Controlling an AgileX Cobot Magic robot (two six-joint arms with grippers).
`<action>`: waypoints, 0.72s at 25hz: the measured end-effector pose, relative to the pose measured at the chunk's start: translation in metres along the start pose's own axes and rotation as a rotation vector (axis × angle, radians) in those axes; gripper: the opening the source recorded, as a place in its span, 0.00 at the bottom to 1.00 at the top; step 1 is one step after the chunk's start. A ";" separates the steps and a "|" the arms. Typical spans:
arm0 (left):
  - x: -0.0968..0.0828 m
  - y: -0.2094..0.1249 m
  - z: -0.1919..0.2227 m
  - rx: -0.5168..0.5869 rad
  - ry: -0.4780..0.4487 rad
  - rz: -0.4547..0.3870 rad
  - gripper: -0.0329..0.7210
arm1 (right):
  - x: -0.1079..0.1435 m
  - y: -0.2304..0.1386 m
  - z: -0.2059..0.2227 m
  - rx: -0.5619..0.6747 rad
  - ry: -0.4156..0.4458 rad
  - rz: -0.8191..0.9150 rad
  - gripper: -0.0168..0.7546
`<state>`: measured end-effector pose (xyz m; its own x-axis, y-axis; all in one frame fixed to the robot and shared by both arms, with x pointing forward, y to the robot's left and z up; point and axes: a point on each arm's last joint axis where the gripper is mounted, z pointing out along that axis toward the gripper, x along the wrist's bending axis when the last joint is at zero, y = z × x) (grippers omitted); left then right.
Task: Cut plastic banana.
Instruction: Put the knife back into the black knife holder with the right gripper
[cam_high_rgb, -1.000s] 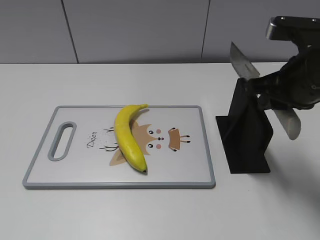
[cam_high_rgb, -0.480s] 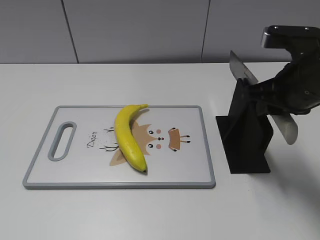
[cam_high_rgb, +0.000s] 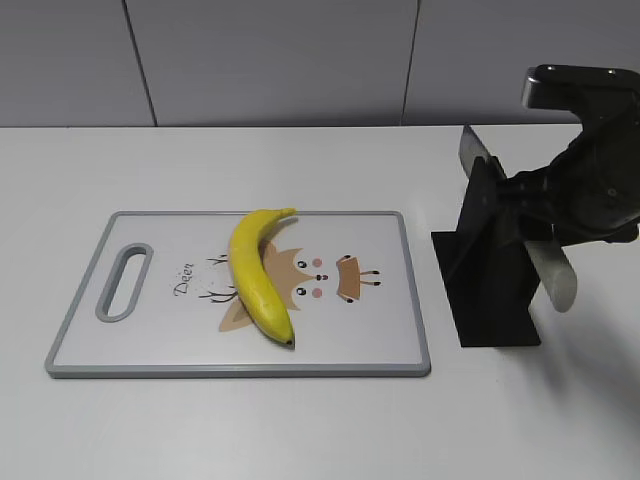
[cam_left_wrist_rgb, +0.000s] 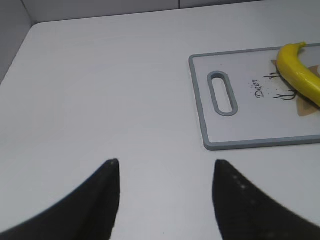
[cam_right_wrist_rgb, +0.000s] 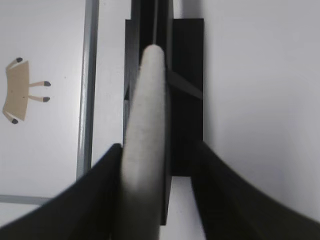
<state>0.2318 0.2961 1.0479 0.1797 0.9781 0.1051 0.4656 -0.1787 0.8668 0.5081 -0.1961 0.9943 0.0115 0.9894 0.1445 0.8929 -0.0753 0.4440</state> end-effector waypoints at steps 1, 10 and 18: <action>0.000 0.000 0.000 0.000 0.000 0.000 0.81 | 0.000 -0.001 0.000 0.010 0.002 0.006 0.58; 0.000 0.000 0.000 -0.001 0.001 0.000 0.81 | -0.001 -0.002 -0.027 -0.022 0.020 -0.049 0.82; 0.000 0.000 0.000 -0.001 0.001 0.000 0.81 | -0.004 -0.021 -0.075 0.032 0.093 -0.324 0.79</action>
<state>0.2319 0.2961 1.0480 0.1786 0.9783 0.1053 0.4646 -0.1782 0.8674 0.4557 -0.2075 1.0504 -0.3151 0.9456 0.0806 0.8569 0.2469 0.4526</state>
